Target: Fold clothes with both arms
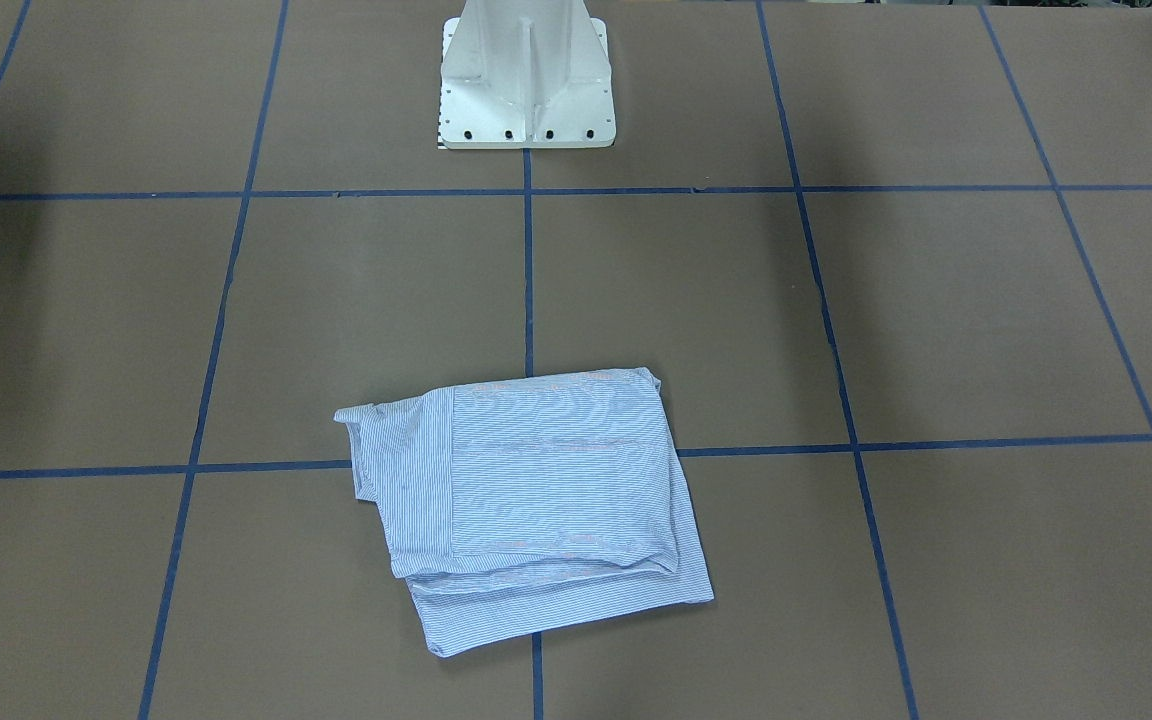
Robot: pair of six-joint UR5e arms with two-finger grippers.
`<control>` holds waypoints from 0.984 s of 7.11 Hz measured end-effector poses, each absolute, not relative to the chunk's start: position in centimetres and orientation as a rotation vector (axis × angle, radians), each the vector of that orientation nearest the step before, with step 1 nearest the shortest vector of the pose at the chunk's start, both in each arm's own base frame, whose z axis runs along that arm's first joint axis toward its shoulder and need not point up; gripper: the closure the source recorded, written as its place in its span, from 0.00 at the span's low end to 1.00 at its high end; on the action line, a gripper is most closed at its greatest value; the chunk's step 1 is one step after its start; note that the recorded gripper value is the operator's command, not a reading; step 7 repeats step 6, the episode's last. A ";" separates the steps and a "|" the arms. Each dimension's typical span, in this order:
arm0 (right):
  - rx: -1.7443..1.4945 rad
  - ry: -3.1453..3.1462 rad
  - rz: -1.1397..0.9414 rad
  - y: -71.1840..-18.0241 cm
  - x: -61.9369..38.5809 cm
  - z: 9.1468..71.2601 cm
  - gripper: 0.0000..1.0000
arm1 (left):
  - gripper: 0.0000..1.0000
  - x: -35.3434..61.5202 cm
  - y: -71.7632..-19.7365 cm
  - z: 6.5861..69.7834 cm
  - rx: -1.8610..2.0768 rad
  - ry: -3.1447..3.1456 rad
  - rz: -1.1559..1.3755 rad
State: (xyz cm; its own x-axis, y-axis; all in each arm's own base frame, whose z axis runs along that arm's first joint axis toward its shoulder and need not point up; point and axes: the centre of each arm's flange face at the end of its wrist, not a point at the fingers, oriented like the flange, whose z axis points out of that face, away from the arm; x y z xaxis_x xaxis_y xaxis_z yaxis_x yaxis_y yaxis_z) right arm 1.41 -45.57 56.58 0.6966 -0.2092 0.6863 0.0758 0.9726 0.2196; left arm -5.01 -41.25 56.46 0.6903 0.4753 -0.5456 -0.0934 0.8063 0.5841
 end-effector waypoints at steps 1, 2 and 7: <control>0.186 -0.768 -0.177 -46.2 0.7 56.1 0.00 | 0.01 -5.0 -41.4 56.4 0.556 0.748 0.337; 0.197 -0.746 -0.195 -47.0 0.0 55.5 0.00 | 0.01 -5.0 -41.7 56.5 0.557 0.747 0.338; 0.210 -0.733 -0.214 -47.7 -0.8 54.8 0.00 | 0.01 -5.0 -42.3 55.6 0.576 0.743 0.344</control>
